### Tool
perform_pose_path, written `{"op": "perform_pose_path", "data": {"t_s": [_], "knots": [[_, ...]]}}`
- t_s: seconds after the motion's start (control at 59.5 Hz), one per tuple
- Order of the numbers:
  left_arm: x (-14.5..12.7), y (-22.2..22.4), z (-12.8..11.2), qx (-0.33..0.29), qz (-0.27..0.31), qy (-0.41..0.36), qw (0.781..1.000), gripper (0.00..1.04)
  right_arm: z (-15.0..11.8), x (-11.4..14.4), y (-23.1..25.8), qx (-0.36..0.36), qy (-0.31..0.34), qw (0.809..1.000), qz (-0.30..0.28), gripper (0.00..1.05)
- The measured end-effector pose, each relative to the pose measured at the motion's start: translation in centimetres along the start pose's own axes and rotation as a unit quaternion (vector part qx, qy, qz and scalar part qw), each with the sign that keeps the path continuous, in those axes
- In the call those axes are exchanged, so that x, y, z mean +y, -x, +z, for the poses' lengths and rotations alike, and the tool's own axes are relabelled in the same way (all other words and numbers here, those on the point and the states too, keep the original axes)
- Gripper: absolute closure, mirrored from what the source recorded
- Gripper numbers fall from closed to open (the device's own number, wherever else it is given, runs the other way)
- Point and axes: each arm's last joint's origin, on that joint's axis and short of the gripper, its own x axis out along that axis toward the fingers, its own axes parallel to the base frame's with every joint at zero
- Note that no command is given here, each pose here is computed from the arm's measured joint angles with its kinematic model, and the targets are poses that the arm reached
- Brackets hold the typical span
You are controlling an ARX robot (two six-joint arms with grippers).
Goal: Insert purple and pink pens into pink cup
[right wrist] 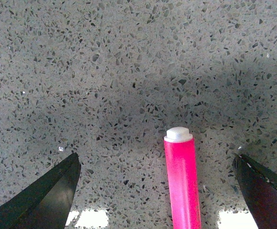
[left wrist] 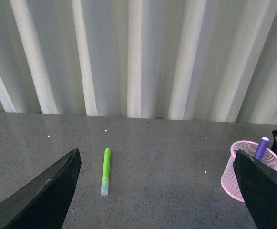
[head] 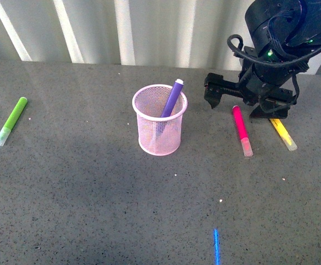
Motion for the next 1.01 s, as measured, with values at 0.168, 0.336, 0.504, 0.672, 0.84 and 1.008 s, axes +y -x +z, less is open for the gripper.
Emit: {"op": "perform_pose_path", "data": {"t_s": [0.168, 0.336, 0.504, 0.672, 0.84, 1.008], "knots": [[0.0, 0.0, 0.0, 0.000, 0.000, 0.000, 1.000, 0.07, 0.0, 0.0, -0.2, 0.007, 0.004, 1.000, -0.001, 0.07], [0.0, 0.0, 0.0, 0.000, 0.000, 0.000, 1.000, 0.07, -0.1, -0.1, -0.3, 0.012, 0.014, 1.000, -0.005, 0.12], [0.0, 0.0, 0.0, 0.000, 0.000, 0.000, 1.000, 0.07, -0.2, -0.5, -0.5, 0.016, 0.025, 0.999, -0.015, 0.38], [0.0, 0.0, 0.0, 0.000, 0.000, 0.000, 1.000, 0.07, -0.4, -0.9, -0.6, 0.018, 0.030, 0.999, -0.022, 0.61], [0.0, 0.0, 0.0, 0.000, 0.000, 0.000, 1.000, 0.07, -0.4, -1.2, -0.7, 0.015, 0.029, 0.999, -0.018, 0.85], [0.0, 0.0, 0.0, 0.000, 0.000, 0.000, 1.000, 0.07, -0.2, -0.7, -0.6, -0.007, 0.022, 0.999, 0.046, 0.93]]}}
